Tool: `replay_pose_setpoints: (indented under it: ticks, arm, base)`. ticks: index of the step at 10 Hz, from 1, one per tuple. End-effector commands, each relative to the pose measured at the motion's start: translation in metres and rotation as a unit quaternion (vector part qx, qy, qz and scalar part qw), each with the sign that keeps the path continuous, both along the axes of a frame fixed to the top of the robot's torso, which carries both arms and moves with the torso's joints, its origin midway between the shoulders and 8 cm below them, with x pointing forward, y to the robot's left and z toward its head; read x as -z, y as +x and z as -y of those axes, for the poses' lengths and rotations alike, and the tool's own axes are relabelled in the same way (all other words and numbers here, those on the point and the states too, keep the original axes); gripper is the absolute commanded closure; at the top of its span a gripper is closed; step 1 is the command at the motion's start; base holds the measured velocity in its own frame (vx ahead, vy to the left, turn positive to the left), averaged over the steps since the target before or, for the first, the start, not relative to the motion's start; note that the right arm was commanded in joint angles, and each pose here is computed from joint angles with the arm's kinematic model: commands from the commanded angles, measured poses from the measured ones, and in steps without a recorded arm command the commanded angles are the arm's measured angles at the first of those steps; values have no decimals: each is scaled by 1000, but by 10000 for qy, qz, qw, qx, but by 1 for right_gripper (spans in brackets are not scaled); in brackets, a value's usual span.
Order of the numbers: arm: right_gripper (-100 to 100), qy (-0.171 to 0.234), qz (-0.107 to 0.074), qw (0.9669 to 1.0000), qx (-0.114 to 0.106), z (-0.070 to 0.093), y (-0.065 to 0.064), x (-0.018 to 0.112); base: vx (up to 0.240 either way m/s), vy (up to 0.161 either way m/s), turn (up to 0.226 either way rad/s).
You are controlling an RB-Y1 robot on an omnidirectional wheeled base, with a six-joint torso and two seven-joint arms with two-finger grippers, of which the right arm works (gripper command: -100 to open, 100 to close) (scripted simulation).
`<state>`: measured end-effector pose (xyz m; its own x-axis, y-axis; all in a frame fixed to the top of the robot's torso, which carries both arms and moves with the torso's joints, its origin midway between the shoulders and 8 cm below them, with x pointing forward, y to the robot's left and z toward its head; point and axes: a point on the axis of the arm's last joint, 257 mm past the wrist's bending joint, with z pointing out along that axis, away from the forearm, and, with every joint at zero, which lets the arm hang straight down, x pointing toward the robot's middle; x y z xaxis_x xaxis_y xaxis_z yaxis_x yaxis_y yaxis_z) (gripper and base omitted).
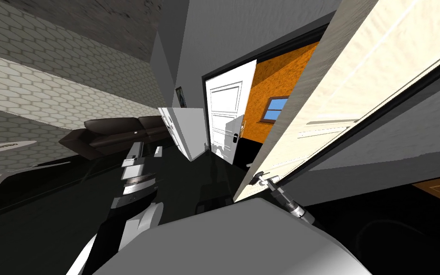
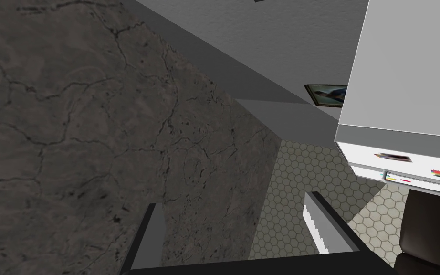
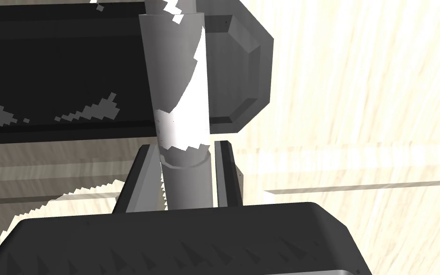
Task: Pull the door open
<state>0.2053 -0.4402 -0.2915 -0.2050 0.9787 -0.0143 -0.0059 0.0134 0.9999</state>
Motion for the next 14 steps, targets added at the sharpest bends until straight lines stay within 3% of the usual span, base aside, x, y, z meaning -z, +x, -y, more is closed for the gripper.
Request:
replay_pose_setpoints:
  ticks: [1,10,13,14]
  arm:
    - [100,45,-25,9999,-92,-6,-13,6]
    - [100,65,-31,9998,-195,3,-77,2]
    - [100,67,-30,9998,-206,4,-86,1]
    - [100,124,-68,9996,-257,-4,-86,6]
  base:
    - [3,-5,53]
    - [-41,-38,47]
    - [-123,-79,3]
    - [-55,-26,-4]
